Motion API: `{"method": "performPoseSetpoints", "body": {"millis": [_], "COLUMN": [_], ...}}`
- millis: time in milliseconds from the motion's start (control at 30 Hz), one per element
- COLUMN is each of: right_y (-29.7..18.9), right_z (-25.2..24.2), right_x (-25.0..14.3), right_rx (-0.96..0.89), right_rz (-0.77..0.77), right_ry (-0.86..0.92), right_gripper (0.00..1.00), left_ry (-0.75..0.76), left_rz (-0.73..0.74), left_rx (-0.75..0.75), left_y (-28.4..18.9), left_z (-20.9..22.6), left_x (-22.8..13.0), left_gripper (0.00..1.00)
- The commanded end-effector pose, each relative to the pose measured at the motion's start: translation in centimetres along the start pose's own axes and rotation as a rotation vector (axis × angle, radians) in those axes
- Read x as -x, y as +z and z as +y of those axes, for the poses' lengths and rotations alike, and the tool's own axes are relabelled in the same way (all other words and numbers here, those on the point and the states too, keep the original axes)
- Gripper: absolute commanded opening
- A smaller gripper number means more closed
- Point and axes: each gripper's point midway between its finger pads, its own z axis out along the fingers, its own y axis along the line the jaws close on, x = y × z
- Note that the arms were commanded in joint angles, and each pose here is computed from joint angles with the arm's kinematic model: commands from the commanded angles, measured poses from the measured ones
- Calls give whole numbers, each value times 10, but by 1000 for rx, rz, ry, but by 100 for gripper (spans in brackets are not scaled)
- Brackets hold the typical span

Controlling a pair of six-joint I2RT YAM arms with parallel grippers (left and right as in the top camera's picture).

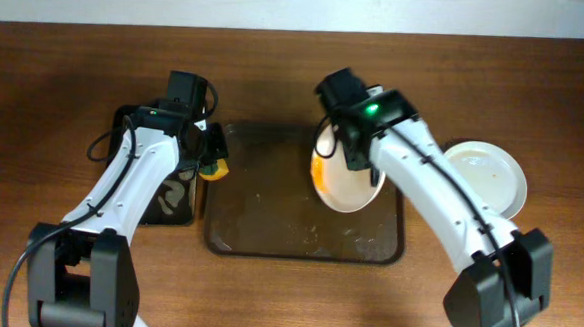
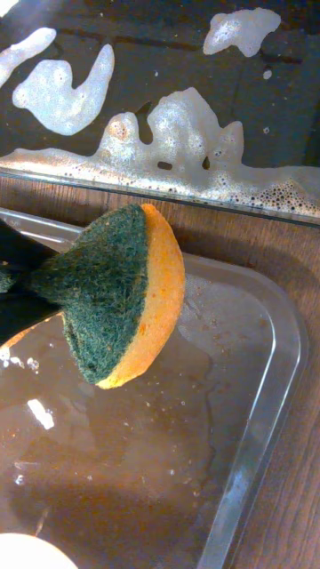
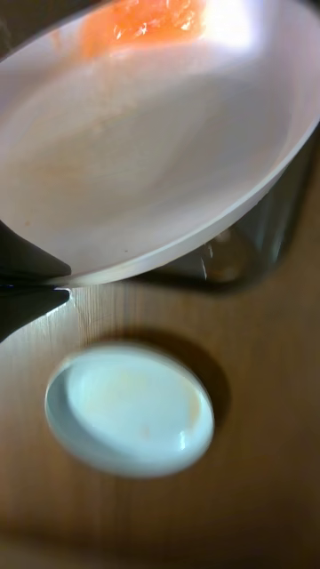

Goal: Clean dirty plates on tray and stack at the side
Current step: 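Lift the plate with the right gripper and carry it right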

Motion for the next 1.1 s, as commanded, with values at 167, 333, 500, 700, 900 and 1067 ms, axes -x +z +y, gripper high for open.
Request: {"method": "performPoseSetpoints", "body": {"millis": [167, 333, 500, 700, 900, 1067], "right_y": [-86, -89, -89, -78, -4, 54], "right_z": [-30, -26, -25, -22, -41, -104], "right_x": [42, 44, 46, 49, 39, 18], "right_rx": [-522, -518, -511, -442, -109, 88], "right_rz": [-404, -419, -431, -410, -158, 48], "right_ry": [-4, -1, 16, 53, 291, 549], "right_gripper": [4, 4, 4, 4, 4, 4], "left_ry": [10, 10, 10, 10, 11, 51], "left_rz": [-26, -26, -26, -26, -27, -27], "left_rx": [-3, -3, -3, -3, -3, -3], "left_y": [-7, -7, -7, -7, -7, -7], "left_z": [0, 0, 0, 0, -1, -1], "left_x": [6, 6, 6, 6, 7, 6], "left_gripper": [0, 0, 0, 0, 0, 0]}}
